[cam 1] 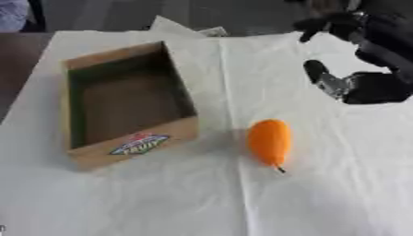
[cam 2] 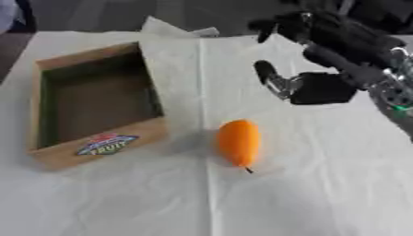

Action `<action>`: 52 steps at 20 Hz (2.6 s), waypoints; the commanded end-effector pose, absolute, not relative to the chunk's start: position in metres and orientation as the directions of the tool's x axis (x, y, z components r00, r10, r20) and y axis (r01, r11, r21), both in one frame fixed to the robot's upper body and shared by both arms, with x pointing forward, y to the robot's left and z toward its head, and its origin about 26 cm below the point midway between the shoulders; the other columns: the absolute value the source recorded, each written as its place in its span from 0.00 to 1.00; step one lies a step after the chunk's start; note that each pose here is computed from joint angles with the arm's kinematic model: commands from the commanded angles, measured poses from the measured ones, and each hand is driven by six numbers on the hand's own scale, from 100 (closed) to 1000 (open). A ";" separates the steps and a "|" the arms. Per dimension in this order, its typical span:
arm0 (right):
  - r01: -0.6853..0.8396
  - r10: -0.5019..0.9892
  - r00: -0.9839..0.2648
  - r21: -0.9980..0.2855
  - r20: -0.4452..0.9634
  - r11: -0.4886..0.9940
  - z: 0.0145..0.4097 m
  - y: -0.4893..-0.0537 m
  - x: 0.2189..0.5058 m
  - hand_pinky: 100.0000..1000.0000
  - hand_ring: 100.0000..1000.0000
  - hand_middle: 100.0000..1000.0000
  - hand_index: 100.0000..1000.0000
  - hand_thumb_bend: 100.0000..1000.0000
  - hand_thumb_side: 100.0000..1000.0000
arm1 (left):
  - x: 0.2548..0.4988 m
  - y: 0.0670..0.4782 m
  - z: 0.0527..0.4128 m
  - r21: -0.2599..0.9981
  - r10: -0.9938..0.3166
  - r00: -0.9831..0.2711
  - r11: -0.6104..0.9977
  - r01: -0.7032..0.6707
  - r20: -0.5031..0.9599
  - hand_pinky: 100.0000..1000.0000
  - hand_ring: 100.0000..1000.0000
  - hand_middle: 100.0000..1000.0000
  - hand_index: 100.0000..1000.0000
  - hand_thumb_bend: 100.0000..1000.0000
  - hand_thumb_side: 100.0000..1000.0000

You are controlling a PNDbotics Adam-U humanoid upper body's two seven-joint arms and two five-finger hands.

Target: Pick up objects on the table and place them in the box.

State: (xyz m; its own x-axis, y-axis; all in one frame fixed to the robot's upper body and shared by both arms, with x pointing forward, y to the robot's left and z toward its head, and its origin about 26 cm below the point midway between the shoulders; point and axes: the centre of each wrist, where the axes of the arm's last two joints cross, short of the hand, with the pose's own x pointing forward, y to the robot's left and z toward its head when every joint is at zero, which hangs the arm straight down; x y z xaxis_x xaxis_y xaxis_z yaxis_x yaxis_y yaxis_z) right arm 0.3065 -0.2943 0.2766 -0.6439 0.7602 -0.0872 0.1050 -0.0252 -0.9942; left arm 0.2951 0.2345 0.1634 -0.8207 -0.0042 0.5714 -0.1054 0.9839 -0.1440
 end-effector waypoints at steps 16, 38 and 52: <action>-0.303 0.765 -0.641 -0.936 0.062 -0.178 0.238 -0.282 0.335 1.00 0.99 0.85 1.00 0.12 0.74 | 0.292 0.239 0.167 -0.124 -0.014 -0.825 0.987 -0.102 0.565 0.34 0.46 0.59 0.64 0.00 0.97; -0.286 0.763 -0.639 -0.893 -0.092 -0.348 0.204 -0.284 0.350 0.96 0.95 0.77 1.00 0.26 0.81 | 0.292 0.234 0.166 -0.111 -0.016 -0.823 0.989 -0.096 0.567 0.33 0.45 0.59 0.63 0.00 0.98; -0.192 0.795 -0.596 -0.941 -0.115 -0.280 0.206 -0.280 0.353 0.85 0.84 0.41 0.67 0.00 0.22 | 0.292 0.232 0.166 -0.109 -0.008 -0.823 0.990 -0.085 0.568 0.33 0.45 0.59 0.63 0.00 0.99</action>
State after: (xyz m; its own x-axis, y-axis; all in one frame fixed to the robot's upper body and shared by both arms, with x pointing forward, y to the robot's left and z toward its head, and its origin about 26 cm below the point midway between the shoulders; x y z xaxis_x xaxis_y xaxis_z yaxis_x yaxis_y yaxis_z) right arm 0.3522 -0.2767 0.2004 -0.6110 0.7870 -0.0855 -0.2145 -0.2686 -0.9391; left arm 0.2934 0.2334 0.1594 -0.8068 -0.0075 0.5908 -0.0968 0.9881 -0.1196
